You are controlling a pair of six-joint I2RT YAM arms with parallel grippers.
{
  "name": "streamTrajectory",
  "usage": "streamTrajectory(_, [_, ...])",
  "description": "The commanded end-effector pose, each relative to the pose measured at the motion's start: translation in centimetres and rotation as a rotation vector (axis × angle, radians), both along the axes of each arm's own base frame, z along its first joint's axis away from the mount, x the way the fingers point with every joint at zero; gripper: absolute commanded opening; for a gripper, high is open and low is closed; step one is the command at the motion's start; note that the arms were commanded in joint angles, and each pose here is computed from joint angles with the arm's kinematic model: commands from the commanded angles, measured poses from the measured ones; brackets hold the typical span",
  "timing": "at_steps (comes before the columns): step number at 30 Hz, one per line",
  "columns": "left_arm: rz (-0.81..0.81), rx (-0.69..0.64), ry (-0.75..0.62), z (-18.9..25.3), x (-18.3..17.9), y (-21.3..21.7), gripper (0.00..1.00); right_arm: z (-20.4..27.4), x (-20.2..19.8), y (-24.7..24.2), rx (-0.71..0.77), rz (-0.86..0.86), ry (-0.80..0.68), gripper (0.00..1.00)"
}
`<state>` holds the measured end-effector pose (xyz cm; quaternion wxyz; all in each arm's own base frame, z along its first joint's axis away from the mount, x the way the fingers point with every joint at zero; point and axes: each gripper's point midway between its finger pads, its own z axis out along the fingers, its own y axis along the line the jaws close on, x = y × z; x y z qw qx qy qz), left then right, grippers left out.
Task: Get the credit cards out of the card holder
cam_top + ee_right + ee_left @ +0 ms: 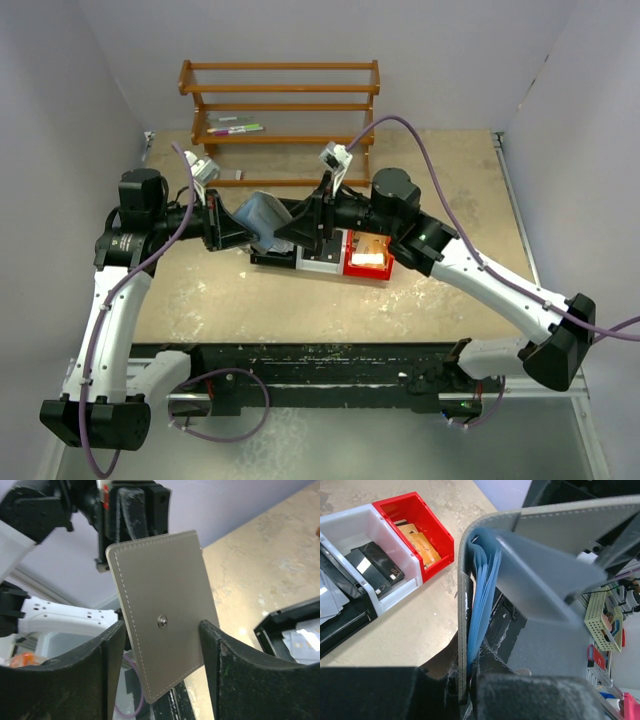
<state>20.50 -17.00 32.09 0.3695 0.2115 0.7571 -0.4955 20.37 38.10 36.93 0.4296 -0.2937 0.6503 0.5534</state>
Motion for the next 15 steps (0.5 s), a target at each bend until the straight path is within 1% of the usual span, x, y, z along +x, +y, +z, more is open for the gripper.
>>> streamTrajectory(1, [-0.062,-0.038,-0.108,2.9,-1.0,-0.4,0.0,1.4,0.2,-1.6,-0.023,-0.068,-0.091,0.67])
streamTrajectory(5, [-0.074,-0.039,-0.107,3.0,-1.3,-0.4,0.0,1.7,0.0,-1.9,-0.025,-0.072,-0.116,0.7])
streamTrajectory(10, [-0.083,-0.043,-0.114,3.3,-1.6,-0.5,0.0,1.7,0.6,-2.0,-0.039,-0.099,-0.118,0.67])
streamTrajectory(15, [-0.1,-0.051,-0.12,3.7,-2.0,-0.6,0.0,1.5,1.9,-2.3,-0.058,-0.166,-0.123,0.66])
